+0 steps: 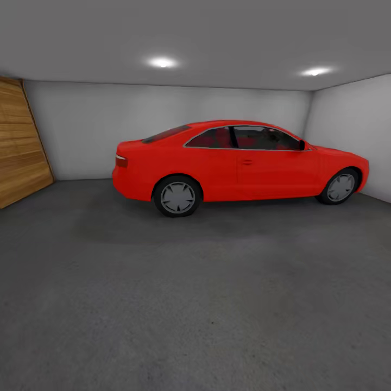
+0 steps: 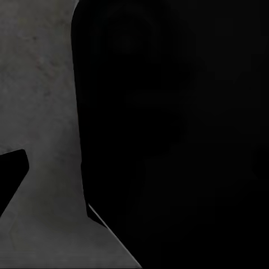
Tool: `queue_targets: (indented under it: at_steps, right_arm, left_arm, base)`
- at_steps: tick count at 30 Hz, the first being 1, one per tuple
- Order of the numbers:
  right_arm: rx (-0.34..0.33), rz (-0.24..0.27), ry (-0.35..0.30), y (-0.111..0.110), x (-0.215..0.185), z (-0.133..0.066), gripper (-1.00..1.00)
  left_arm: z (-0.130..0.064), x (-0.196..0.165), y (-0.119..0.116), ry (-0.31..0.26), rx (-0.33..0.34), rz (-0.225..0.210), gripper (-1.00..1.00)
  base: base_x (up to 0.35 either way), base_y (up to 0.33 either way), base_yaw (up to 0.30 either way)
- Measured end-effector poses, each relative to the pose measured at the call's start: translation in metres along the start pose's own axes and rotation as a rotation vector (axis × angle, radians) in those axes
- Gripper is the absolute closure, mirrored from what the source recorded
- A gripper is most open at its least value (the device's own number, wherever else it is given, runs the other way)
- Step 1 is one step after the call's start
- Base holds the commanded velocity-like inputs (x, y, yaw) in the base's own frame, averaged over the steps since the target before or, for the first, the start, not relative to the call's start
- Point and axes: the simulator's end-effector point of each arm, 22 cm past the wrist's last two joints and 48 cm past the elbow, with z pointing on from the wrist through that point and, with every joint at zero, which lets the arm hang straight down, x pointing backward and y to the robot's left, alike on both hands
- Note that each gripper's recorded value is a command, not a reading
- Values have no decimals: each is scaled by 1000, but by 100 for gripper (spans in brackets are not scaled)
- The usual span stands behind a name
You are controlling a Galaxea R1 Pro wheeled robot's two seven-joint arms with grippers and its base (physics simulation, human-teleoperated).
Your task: Move the two storage containers from the living room to the garage. In the garage, place one container on the floor and stack the other container on top of it (either order is fine).
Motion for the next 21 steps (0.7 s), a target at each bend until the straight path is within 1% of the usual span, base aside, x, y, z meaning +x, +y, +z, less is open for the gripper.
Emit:
queue_targets:
  at_steps: [2, 4, 6, 9, 18, 21]
  right_arm:
    - [-11, 0, -14, 8, -3, 0, -100]
    - [-11, 0, -24, 8, -6, 0, -100]
    - [-11, 0, -25, 7, -6, 0, -100]
    - [-13, -24, -36, 7, -8, 0, -100]
    - [-14, -25, -46, 8, -11, 0, -100]
    - [-13, -27, -46, 8, -11, 0, -100]
  left_arm:
    - [0, -3, 1, -15, 1, -8, -100]
    - [0, -9, 1, -27, 0, -8, -100]
    - [0, -8, 1, -26, -1, -8, -100]
    - [0, -10, 2, -30, -3, -9, -100]
    - [0, -11, 2, -32, -3, -9, -100]
    - [0, -11, 2, -33, -3, -9, -100]
  base:
    - [0, 0, 0]
    - [0, 0, 0]
    - [0, 0, 0]
    - [0, 0, 0]
    - [0, 0, 0]
    - [0, 0, -76]
